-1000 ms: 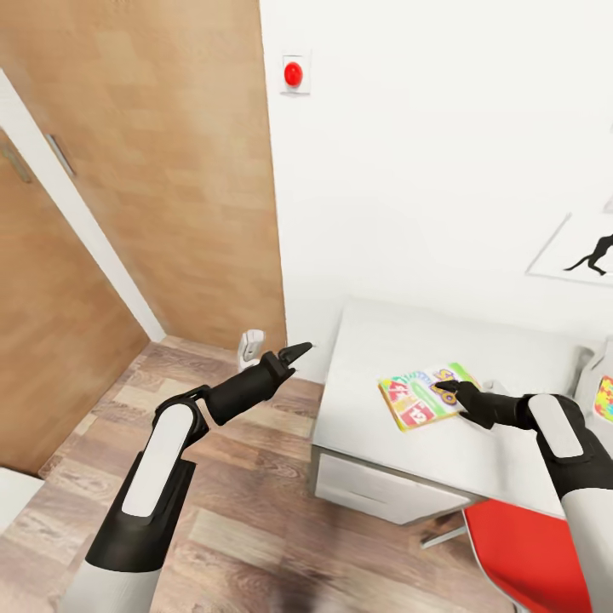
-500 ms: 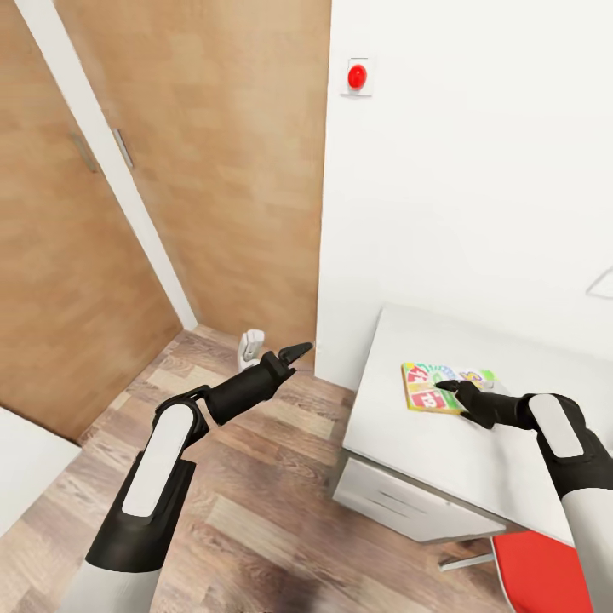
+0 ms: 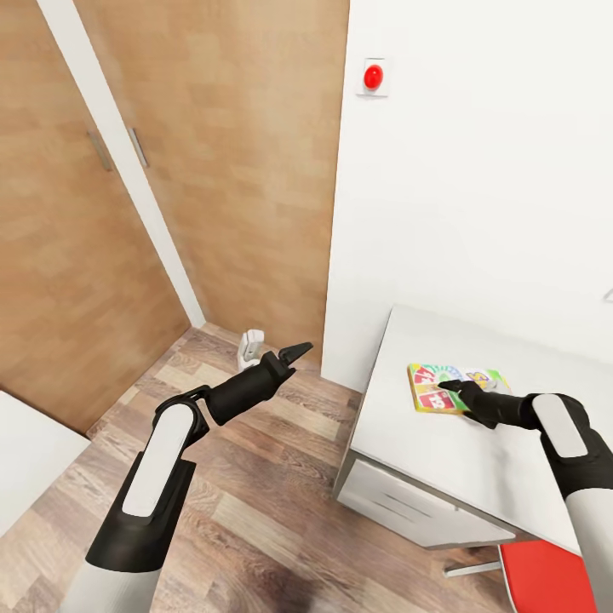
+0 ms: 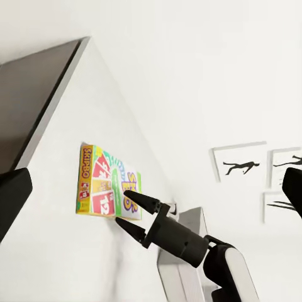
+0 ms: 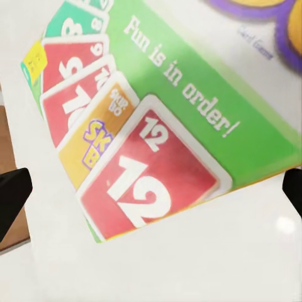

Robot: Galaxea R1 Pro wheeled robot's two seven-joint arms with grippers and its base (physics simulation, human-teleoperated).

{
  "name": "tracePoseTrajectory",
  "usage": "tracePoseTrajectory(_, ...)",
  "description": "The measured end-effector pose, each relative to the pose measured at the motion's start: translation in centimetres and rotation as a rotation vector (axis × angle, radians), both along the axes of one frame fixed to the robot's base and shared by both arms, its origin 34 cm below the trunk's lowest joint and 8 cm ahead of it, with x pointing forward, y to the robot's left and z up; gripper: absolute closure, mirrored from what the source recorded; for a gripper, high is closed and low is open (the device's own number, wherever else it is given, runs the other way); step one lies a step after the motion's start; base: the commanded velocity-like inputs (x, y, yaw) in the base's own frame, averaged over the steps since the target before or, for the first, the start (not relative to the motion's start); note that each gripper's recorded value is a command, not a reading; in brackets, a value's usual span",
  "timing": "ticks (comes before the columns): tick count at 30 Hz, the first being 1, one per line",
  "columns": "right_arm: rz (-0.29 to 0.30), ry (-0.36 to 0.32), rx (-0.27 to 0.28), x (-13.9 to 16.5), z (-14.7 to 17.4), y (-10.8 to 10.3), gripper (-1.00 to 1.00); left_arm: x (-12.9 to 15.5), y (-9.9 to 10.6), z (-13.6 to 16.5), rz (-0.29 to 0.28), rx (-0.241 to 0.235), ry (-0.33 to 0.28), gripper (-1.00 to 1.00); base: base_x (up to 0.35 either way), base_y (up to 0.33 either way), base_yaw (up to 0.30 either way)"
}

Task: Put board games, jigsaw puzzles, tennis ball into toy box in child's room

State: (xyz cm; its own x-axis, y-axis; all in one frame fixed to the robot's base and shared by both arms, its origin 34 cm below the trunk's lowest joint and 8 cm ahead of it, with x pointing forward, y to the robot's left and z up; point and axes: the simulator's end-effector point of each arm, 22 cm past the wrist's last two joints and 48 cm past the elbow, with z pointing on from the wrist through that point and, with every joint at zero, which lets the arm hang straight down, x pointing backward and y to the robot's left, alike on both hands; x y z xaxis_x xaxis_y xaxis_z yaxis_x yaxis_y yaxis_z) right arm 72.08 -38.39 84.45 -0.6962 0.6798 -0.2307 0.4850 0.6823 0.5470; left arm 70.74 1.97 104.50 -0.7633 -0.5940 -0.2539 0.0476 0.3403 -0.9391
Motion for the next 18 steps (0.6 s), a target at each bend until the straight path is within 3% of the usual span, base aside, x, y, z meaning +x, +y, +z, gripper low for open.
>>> tracePoseTrajectory(7,0.011,-0.019,-0.018,0.1,1.0,-0.7,-1.00,0.0,0.0,0.0,0.001,0.000,0.000,-1.00,0.000,0.000,0.007)
tracePoseTrajectory(10,0.030,-0.054,-0.061,0.0,2.5,-1.9,-1.00,0.0,0.0,0.0,0.001,0.000,0.000,-1.00,0.000,0.000,0.003)
tracePoseTrajectory(18,0.107,-0.092,-0.182,-4.0,5.6,-4.5,-1.00,0.0,0.0,0.0,0.001,0.000,-0.001,-1.00,0.000,0.000,0.001)
